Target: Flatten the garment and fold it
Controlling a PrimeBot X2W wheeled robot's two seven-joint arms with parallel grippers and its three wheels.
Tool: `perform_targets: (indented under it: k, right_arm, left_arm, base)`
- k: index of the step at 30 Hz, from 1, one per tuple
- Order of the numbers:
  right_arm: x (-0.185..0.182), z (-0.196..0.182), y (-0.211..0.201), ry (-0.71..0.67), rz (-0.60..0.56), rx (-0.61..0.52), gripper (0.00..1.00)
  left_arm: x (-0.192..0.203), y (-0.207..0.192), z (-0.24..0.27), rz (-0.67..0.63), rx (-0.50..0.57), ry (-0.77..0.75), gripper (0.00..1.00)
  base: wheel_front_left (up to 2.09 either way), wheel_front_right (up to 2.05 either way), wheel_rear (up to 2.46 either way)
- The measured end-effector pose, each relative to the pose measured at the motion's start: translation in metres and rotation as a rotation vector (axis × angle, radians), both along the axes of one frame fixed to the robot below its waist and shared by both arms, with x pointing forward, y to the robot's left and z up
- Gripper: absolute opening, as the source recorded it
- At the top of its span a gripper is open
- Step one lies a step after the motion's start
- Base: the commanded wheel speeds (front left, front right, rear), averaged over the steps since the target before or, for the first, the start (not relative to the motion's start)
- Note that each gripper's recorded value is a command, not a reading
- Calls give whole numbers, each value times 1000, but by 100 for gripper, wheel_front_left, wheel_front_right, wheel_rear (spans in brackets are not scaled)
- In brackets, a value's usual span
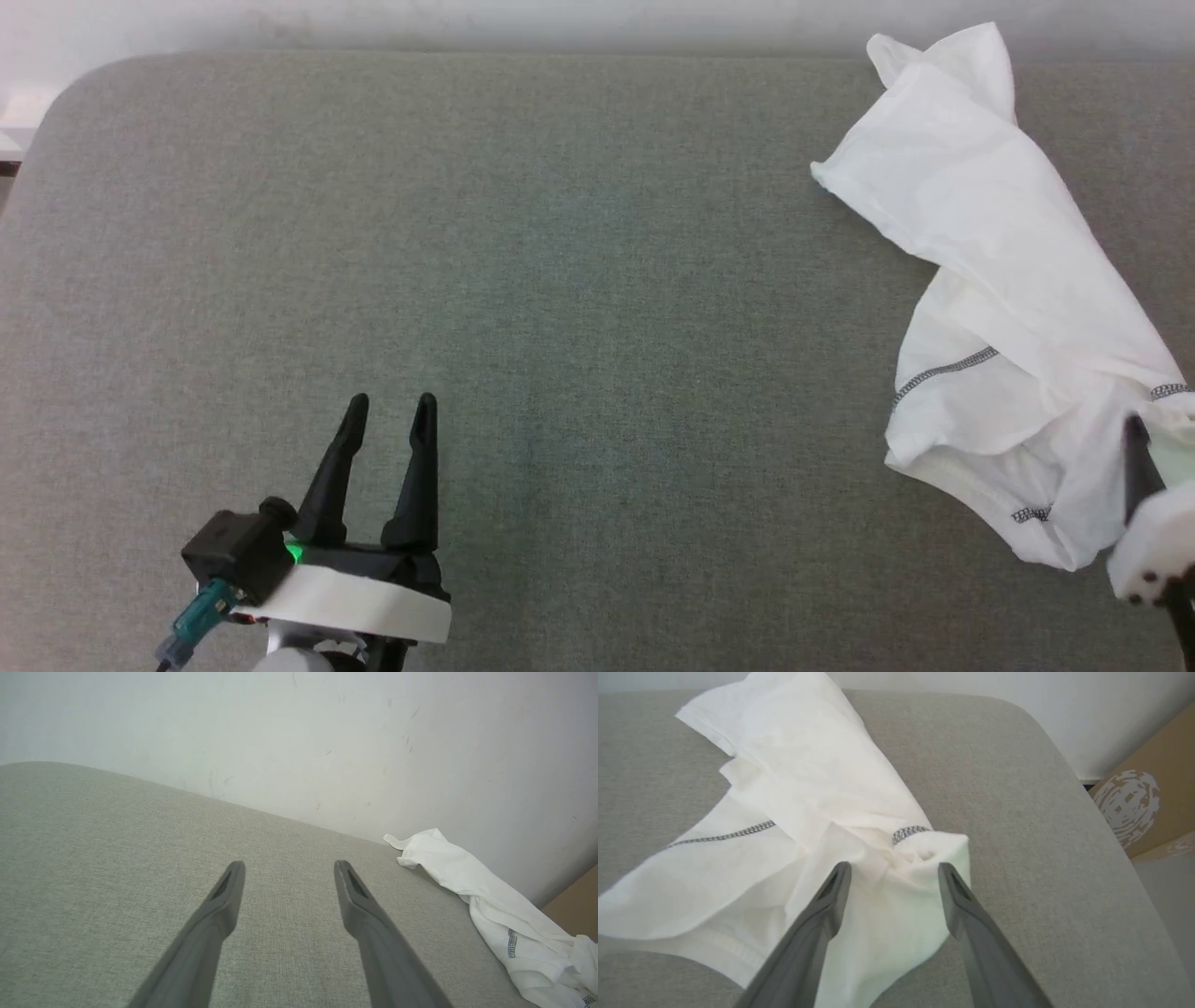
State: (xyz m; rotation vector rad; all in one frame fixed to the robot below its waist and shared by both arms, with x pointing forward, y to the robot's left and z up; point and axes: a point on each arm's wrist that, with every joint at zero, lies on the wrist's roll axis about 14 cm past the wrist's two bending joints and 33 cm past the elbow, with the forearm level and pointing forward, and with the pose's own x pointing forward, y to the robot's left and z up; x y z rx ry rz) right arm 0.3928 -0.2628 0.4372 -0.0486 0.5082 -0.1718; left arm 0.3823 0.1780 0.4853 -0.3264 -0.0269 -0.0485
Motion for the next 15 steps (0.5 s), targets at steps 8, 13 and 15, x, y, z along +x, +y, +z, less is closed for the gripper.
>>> perform_targets:
  k: [8,13,15]
  right_arm:
    - [37,61,77,-164,223,30,100]
    - [11,9,99,118,275,73,100]
    - [6,0,95,169,265,72,100]
  left_arm:
    - [-5,-3,3,-6,-4,-7,100]
    - [-11,2,3,14,-7,-3,100]
    - [-13,7,3,30,-8,-1,100]
  base:
    - [0,0,0]
    - [0,0,0]
    - [0,0,0]
